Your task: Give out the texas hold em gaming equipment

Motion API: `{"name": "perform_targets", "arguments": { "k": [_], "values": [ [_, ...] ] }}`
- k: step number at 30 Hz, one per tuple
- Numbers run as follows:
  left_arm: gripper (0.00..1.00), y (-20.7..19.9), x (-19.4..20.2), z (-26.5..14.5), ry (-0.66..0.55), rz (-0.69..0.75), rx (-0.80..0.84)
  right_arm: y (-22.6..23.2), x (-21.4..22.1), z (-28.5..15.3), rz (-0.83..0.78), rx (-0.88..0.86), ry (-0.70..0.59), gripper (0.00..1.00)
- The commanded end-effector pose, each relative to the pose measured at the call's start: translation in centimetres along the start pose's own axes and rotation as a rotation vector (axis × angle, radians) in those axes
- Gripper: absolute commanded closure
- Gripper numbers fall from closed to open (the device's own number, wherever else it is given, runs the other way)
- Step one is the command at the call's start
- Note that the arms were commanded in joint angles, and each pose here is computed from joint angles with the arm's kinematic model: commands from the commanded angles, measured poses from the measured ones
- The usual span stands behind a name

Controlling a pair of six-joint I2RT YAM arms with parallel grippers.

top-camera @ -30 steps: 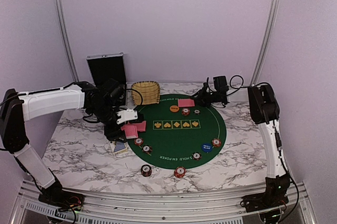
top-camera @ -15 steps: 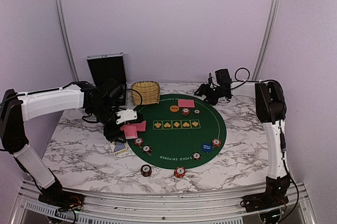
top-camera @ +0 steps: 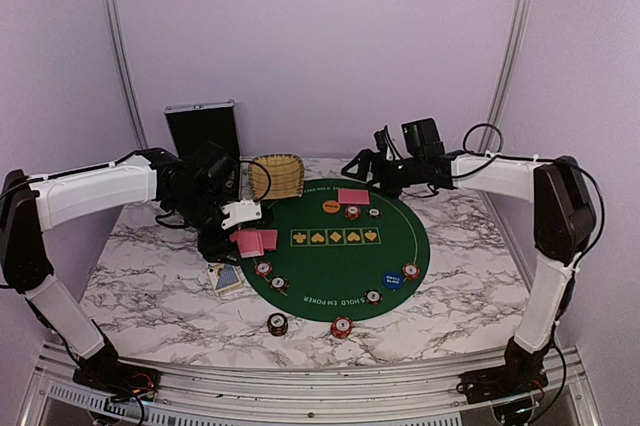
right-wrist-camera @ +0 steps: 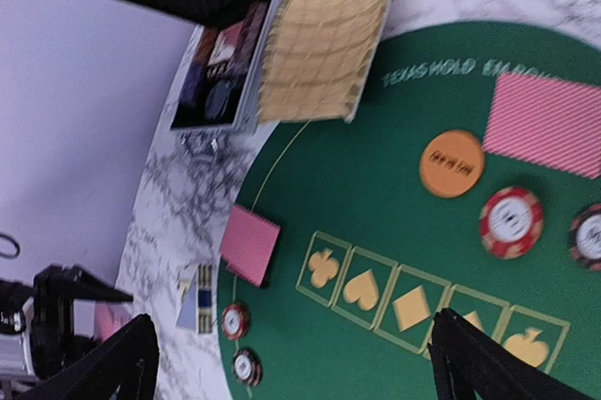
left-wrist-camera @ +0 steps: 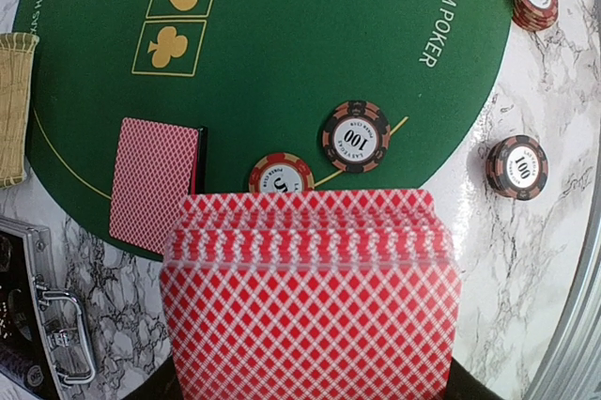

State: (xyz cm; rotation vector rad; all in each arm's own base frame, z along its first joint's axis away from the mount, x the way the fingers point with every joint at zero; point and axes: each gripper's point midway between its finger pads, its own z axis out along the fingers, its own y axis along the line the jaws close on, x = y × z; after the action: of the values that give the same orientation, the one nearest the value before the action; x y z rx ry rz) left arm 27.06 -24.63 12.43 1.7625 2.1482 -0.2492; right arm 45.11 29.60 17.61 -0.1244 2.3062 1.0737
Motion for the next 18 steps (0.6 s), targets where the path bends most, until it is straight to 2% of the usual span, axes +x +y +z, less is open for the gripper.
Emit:
{"name": "perform_targets", "arguments": {
  "k": [1, 9, 18],
  "values": [
    [0.81, 0.2, -1.1, -1.4, -0.044, -0.003, -0.006, 4.7, 6.5, 0.7, 0.034, -0.168, 0.136, 0.01],
    [0.81, 0.1, -1.3, -1.2, -0.049, -0.008, 0.006, 11.1, 14.3, 1.6, 0.052, -0.377, 0.294, 0.01],
    [0.81, 0.2, -1.7, -1.3, -0.059, -0.015, 0.01, 14.3, 17.2, 3.7, 0.061, -0.464, 0.359, 0.01]
  ]
}}
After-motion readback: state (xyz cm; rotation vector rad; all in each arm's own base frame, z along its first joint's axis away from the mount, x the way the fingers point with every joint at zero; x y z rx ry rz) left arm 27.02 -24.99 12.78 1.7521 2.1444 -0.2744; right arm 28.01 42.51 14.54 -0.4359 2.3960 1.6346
